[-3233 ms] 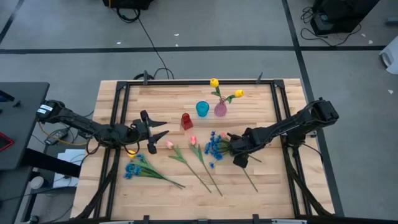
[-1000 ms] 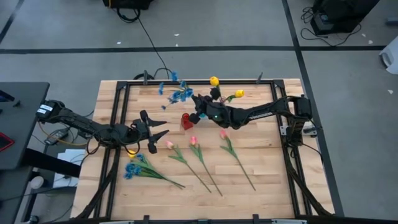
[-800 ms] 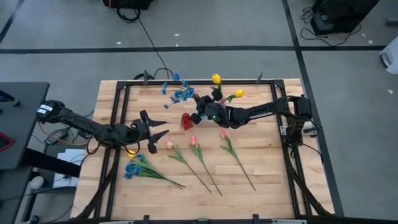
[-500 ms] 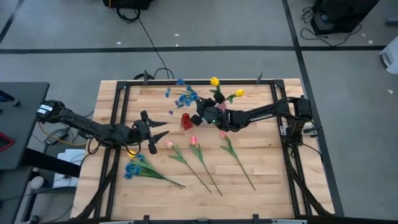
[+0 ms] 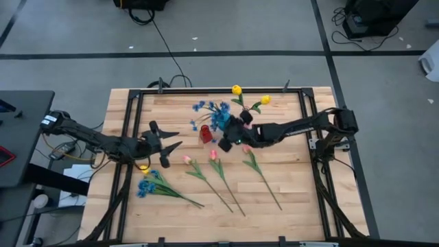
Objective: Sort flowers into vase by color
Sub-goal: Put the yellow flower into the purple vase
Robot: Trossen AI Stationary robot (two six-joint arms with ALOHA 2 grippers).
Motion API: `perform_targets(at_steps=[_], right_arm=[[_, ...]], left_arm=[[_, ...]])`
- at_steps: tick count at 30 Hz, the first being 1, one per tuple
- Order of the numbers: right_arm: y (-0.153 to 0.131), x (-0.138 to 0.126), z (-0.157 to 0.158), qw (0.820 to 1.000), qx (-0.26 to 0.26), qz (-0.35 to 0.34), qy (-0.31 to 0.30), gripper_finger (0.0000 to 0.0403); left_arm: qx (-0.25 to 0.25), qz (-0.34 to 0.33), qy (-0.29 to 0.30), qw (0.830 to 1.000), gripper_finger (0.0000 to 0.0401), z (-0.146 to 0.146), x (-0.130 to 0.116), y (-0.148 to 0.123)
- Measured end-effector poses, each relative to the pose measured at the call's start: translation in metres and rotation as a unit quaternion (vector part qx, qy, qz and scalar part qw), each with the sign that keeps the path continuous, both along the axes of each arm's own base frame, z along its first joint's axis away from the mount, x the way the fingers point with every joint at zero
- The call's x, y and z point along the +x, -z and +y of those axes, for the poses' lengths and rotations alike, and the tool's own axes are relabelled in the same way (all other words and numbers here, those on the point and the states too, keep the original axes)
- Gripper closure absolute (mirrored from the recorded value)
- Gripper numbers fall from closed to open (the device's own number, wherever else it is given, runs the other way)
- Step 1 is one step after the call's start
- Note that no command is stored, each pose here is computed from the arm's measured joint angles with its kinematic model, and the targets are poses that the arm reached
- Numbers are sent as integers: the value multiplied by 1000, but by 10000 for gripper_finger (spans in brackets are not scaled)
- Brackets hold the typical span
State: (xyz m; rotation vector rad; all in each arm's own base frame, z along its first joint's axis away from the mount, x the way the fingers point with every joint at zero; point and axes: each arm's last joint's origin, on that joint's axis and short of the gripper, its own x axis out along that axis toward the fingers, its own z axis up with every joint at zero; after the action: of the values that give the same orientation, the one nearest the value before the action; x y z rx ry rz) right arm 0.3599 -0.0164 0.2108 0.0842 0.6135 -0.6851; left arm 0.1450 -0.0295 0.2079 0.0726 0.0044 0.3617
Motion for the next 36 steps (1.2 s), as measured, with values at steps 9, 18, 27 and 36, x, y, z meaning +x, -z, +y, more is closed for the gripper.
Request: perform_targets(at_steps=[9,18,27,36], right_arm=[[3,-3,62,993,72,-7,-98,246],[0,-10,121,978,94,-36,-182,246],[-17,-30,119,982,70,-2,-173,246],[-25,-62,99,988,41,32,-148,246]], left_arm=[[14,-16,53,998,213,-8,-14,-8],[-31,-16,144,989,213,-15,-10,-5],[-144,199,232,941,213,-42,23,-17],[-132,421,281,852,213,-98,49,2]])
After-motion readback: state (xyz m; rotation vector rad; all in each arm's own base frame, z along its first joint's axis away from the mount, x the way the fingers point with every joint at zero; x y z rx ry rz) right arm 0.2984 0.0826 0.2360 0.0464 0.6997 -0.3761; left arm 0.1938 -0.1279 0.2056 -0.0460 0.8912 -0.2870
